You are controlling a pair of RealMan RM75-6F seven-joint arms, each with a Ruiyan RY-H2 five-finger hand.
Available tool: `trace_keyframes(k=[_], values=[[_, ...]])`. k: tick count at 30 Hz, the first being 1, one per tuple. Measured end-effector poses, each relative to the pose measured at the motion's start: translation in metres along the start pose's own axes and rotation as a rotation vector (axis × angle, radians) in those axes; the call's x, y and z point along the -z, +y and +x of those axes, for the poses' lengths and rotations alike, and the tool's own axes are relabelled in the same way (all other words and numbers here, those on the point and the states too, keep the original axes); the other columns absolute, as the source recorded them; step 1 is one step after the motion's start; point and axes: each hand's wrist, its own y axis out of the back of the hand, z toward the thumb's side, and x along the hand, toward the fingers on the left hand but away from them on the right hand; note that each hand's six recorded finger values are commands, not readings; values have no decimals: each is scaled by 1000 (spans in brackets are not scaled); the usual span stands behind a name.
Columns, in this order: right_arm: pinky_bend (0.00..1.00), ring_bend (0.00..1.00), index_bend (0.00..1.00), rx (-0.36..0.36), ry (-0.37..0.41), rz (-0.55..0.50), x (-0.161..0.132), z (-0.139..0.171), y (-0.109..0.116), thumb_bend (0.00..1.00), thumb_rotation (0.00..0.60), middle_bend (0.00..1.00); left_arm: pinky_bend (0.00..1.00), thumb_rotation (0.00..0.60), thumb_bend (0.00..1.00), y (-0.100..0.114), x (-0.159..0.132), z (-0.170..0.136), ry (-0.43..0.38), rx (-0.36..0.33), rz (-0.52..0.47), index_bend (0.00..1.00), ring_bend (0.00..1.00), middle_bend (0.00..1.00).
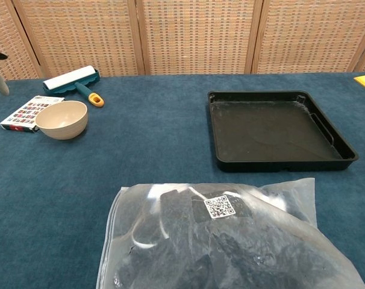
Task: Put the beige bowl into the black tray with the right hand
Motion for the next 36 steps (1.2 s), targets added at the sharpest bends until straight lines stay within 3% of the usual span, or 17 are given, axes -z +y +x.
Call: trace_keyframes(k=[11,24,36], values=[[0,0,14,11,-5,-10,4,-1,0,155,600,0,0,600,220,-23,-7,45,21,75,60,415,0,0],[0,0,28,4,-29,-15,13,-2,-4,155,600,0,0,600,228,-47,-13,69,36,137,83,440,0,0],[0,0,32,-14,-59,-5,23,-5,-12,155,600,0,0,600,274,-58,-37,95,2,136,112,502,0,0]])
